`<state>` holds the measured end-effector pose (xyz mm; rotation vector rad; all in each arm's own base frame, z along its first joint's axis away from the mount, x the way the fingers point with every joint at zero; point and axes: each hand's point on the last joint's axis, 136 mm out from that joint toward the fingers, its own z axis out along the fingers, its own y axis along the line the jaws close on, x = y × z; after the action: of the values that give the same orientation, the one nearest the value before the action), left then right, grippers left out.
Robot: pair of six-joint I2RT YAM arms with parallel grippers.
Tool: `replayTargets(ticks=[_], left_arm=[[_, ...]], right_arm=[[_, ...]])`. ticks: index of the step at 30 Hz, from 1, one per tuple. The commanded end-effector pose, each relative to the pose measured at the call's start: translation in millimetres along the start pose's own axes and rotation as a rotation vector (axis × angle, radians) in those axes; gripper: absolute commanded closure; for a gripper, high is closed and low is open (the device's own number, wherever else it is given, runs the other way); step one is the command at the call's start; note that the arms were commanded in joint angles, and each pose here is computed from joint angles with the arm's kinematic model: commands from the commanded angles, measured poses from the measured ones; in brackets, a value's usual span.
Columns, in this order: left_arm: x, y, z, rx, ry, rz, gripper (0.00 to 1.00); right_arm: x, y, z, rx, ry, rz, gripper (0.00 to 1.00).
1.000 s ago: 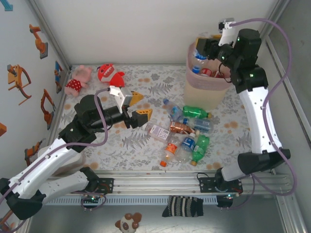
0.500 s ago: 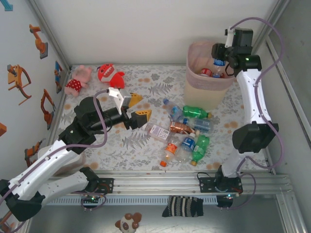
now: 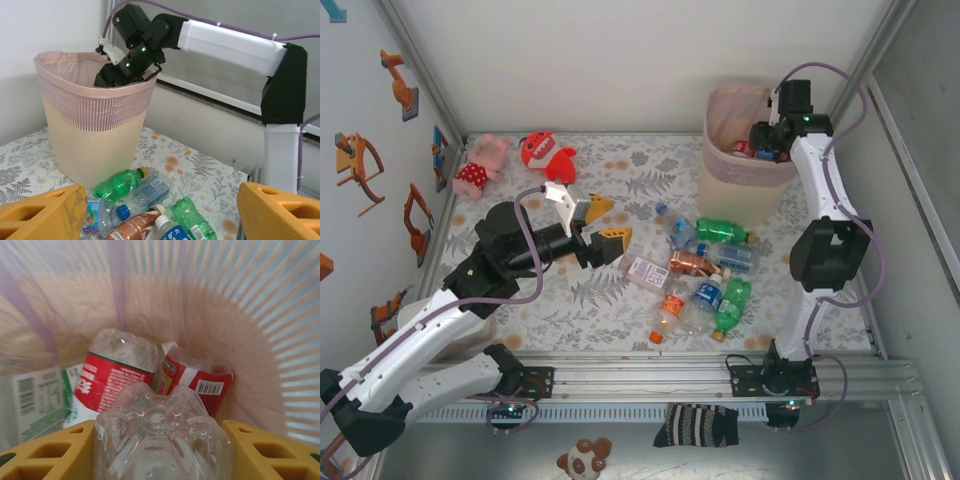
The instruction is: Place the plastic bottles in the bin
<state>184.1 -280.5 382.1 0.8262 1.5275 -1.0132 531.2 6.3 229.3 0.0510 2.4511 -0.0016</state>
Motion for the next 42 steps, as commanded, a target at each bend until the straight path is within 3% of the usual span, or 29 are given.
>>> replayTargets(ticks=[1,8,14,34,37,42], left_arm=[[-8.5,0.1,0.2,0.000,-0.033,-0.006,0.22],[-8.7,-0.2,3.0,0.006,-0.031,-0.017,0.22],[-10.0,-0.6,3.4,0.007,-0.034,-0.023,0.22],[19.9,33.5,25.7,-0.140,0.106,-0.139,0.22],[29.7,45.8,31.2,-0.199,0.137,-0.193,0.22],[61.3,84.6,33.4,-0.418,0.225,-0.326,0.25]], right_arm=[[9.8,-9.8,11.7,0.013,0.050,0.044,0.45],[30.7,-13.6,40.0,0.019,0.146,0.060,0.41],[29.0,-14.2,33.6,0.023,0.143,0.060,0.26],[-34.3,-7.7,-92.5,-0.026,-0.119,0.066,0.21],[-38.4,-5.7,-111.5,-0.037,-0.154,0.067,0.21],[-40.9,-3.1,-134.6,-0.060,-0.199,0.083,0.21]])
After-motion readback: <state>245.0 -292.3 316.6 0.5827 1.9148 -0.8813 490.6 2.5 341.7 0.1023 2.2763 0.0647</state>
